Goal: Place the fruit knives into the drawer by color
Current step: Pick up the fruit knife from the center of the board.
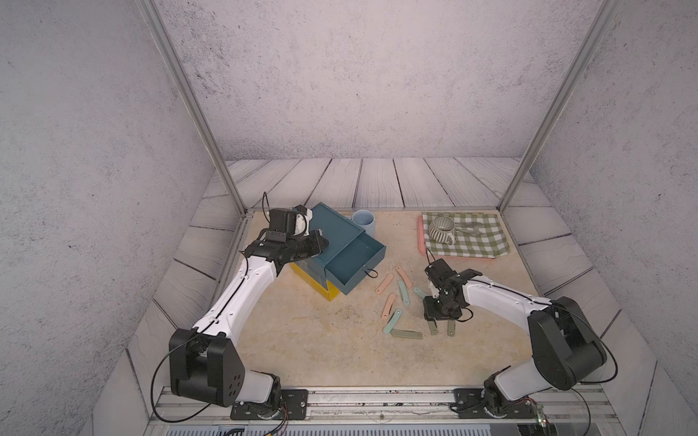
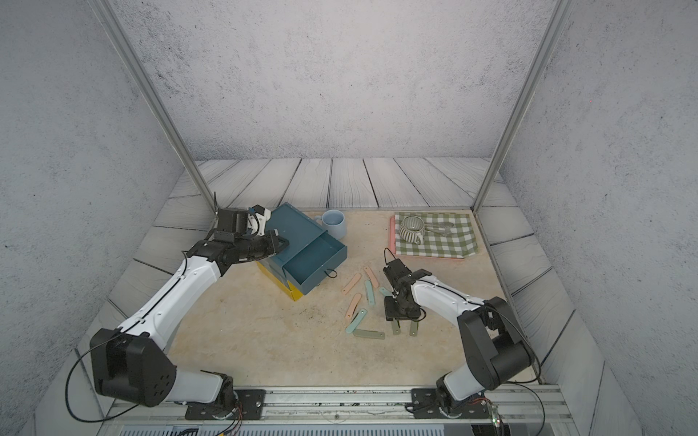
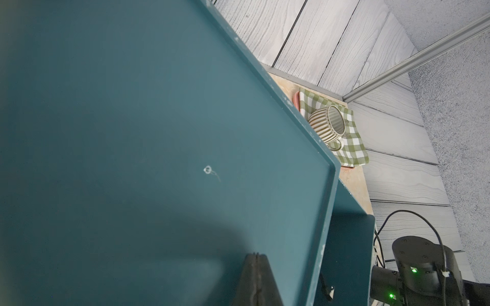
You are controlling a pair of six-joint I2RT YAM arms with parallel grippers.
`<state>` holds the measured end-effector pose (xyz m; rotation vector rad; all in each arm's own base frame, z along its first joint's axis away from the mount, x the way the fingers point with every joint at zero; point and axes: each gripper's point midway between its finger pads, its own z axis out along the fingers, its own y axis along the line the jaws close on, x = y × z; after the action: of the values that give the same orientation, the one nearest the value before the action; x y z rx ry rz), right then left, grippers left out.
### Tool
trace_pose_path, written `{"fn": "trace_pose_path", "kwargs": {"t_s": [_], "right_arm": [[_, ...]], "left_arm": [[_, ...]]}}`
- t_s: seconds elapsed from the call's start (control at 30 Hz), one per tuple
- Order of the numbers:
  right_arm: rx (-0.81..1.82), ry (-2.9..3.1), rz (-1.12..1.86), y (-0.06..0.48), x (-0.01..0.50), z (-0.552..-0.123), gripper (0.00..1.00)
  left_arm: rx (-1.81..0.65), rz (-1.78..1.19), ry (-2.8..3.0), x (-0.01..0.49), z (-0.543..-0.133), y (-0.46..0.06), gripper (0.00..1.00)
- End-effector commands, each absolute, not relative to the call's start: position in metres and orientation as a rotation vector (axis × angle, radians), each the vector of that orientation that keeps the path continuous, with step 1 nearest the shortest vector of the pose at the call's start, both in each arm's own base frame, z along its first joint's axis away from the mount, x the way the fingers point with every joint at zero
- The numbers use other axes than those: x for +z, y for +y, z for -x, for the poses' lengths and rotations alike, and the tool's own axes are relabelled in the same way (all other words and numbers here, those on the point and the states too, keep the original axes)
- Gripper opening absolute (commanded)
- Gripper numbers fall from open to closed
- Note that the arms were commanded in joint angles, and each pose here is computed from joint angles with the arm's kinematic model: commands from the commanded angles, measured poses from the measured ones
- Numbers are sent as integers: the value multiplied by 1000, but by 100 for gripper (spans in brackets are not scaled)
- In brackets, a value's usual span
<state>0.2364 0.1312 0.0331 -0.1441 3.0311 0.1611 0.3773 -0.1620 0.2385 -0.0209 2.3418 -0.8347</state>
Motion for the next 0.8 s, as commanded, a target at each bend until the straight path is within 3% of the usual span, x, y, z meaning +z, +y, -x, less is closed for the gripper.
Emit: {"fn": "trace_pose_path", "kwargs": {"t_s": [0.0, 0.77], "right_arm": [[174, 3067, 145, 131, 27, -229, 54], [139, 3176, 142, 133, 0, -224, 41]], "left_arm": [[-785, 48, 2444, 213, -364, -154, 0], [-766, 51, 2460, 210, -363, -152, 0]]}}
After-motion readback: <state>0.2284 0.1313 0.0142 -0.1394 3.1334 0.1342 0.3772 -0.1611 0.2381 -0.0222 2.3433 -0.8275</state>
